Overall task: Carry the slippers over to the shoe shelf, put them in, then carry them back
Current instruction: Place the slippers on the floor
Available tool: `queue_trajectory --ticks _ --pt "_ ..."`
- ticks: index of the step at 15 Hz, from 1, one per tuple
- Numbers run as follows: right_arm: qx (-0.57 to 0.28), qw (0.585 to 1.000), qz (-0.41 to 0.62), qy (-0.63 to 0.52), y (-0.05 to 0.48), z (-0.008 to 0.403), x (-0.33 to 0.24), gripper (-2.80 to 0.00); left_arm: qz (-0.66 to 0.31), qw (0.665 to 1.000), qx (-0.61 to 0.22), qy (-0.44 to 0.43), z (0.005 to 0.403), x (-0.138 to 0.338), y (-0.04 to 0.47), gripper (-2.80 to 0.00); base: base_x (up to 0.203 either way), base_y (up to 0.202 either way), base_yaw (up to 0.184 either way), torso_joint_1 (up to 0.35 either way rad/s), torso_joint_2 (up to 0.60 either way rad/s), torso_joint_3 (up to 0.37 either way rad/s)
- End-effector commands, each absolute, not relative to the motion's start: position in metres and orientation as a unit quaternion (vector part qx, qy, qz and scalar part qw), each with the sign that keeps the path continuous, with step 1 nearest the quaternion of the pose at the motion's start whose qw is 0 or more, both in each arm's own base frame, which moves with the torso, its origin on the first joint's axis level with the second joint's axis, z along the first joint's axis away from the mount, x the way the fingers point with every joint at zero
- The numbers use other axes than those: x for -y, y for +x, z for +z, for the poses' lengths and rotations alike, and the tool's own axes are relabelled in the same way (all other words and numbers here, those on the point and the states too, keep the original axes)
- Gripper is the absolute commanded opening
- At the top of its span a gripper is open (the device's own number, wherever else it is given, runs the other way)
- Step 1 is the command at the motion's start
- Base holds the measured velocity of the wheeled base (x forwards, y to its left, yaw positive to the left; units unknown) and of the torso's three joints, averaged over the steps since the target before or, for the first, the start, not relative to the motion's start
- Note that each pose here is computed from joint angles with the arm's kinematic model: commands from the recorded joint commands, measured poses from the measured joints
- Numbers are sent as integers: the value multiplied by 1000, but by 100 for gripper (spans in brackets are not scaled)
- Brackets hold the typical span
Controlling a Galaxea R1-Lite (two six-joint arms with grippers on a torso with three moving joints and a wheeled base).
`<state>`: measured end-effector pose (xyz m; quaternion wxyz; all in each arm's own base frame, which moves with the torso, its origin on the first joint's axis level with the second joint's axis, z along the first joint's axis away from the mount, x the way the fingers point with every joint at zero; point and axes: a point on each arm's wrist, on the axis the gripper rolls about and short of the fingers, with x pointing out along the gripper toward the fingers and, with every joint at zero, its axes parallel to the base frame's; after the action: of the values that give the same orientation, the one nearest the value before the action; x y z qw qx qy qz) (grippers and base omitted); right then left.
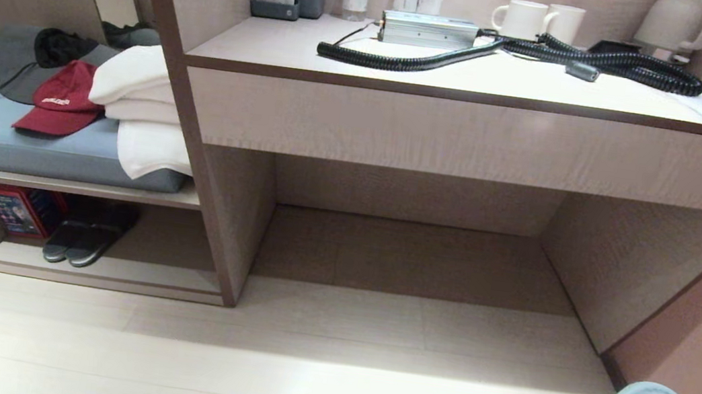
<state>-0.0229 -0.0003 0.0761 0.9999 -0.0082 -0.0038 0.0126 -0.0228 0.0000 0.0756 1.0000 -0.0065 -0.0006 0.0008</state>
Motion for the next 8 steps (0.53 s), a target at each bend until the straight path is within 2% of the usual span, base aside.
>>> queue_trajectory --ticks 1,8 --pt "2 1000 13 -8 -23 76 0 -280 1 1000 0 -7 75 0 -23 -280 0 0 0 0 2 -198" --pt "2 1000 13 -8 -23 76 0 -280 1 1000 0 -7 75 0 -23 -280 0 0 0 2 4 -196"
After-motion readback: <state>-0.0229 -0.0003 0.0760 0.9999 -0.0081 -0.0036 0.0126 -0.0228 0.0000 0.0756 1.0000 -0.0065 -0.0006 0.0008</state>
